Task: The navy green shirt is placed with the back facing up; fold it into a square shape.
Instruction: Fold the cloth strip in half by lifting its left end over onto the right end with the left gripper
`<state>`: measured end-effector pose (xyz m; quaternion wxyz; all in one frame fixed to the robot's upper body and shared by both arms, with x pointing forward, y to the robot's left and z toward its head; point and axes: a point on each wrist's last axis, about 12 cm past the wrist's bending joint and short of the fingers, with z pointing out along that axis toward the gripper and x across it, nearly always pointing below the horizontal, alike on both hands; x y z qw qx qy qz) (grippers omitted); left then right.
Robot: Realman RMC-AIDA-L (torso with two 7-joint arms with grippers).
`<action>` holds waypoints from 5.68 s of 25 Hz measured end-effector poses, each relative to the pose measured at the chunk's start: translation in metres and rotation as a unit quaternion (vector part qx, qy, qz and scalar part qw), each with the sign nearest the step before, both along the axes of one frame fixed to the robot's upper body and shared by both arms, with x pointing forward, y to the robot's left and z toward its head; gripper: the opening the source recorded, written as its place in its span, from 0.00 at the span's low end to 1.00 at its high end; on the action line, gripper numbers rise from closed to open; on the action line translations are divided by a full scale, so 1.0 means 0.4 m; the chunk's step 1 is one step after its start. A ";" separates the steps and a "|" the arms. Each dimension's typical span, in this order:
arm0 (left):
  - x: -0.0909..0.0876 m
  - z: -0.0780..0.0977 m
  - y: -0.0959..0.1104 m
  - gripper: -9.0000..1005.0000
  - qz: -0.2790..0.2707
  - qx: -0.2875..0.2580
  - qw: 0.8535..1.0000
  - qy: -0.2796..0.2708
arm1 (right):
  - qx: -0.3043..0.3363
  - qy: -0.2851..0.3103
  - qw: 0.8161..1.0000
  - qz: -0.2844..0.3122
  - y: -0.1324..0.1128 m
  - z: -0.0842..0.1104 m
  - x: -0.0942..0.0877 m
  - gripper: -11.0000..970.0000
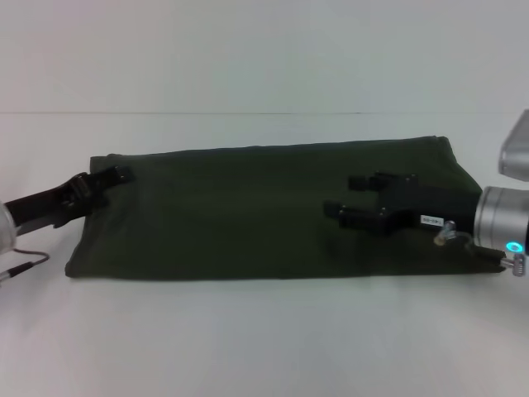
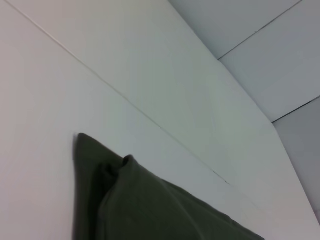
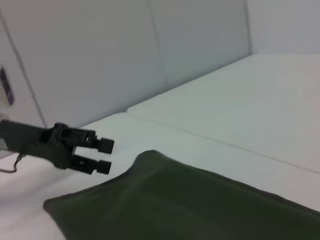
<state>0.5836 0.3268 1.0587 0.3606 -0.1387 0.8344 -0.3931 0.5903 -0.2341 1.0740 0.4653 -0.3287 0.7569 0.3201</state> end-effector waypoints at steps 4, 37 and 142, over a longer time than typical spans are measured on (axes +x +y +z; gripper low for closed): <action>-0.012 -0.011 0.011 0.82 0.007 0.004 1.000 0.008 | -0.012 -0.011 1.000 0.012 0.022 0.002 0.010 0.79; -0.009 -0.013 0.047 0.87 -0.005 0.091 0.996 0.020 | -0.082 -0.053 0.991 0.095 0.081 -0.012 0.001 0.79; 0.029 -0.014 -0.011 0.10 -0.013 0.107 0.994 0.036 | -0.073 -0.046 0.991 0.097 0.087 -0.012 -0.002 0.79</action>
